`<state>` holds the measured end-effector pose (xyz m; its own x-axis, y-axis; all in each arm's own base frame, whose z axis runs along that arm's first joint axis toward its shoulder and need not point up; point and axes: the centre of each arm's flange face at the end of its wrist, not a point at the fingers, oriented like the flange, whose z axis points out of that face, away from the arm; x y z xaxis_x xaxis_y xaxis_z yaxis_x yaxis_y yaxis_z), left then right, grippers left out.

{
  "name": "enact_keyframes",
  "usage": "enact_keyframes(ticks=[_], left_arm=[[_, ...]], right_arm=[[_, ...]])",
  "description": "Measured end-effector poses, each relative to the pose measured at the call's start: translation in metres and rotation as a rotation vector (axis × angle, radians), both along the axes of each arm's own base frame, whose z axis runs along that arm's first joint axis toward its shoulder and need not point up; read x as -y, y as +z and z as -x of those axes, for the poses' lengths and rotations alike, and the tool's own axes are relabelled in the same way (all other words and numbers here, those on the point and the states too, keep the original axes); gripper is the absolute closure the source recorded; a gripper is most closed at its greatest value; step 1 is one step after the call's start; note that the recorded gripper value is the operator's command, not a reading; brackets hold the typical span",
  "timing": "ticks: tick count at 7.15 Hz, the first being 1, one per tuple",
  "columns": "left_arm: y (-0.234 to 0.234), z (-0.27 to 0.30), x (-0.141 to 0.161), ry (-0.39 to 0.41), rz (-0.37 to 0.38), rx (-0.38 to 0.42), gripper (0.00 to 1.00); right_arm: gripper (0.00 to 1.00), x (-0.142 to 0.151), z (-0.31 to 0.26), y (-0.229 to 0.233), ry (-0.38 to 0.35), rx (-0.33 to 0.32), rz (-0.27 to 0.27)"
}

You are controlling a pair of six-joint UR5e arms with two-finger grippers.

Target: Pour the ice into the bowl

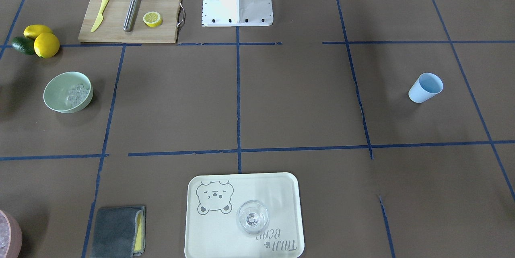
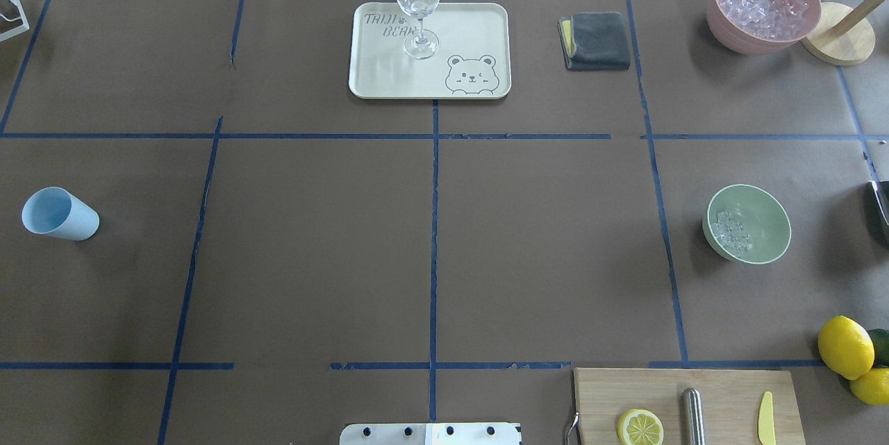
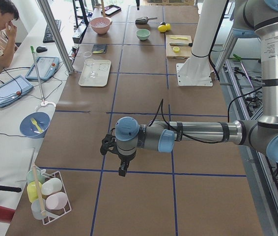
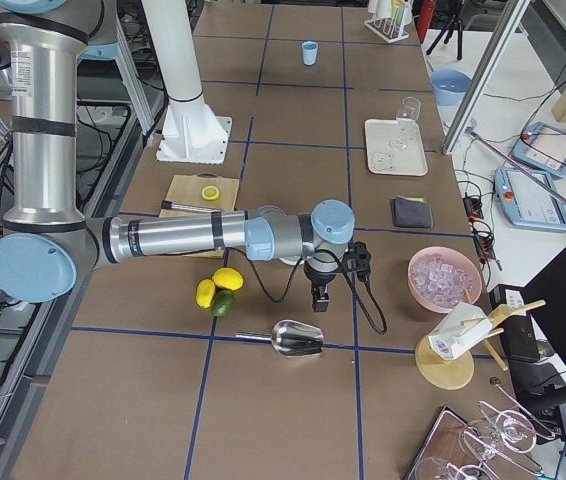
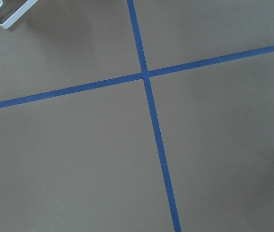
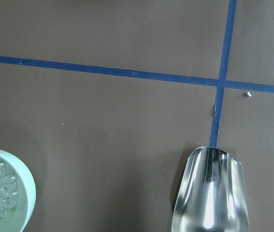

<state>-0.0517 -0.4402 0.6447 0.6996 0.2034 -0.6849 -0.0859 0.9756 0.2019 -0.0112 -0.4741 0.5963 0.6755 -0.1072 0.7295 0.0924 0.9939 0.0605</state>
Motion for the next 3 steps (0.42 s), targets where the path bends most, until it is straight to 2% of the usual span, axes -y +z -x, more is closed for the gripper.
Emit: enact_keyframes(ticks=[3], left_arm=[[0.0003,-0.0001,0.0000,-0.001,0.000,-0.001,0.00]], right_arm=[[0.00,-0.0001,0.0028,-0.0002,-0.006,0.000,0.000]])
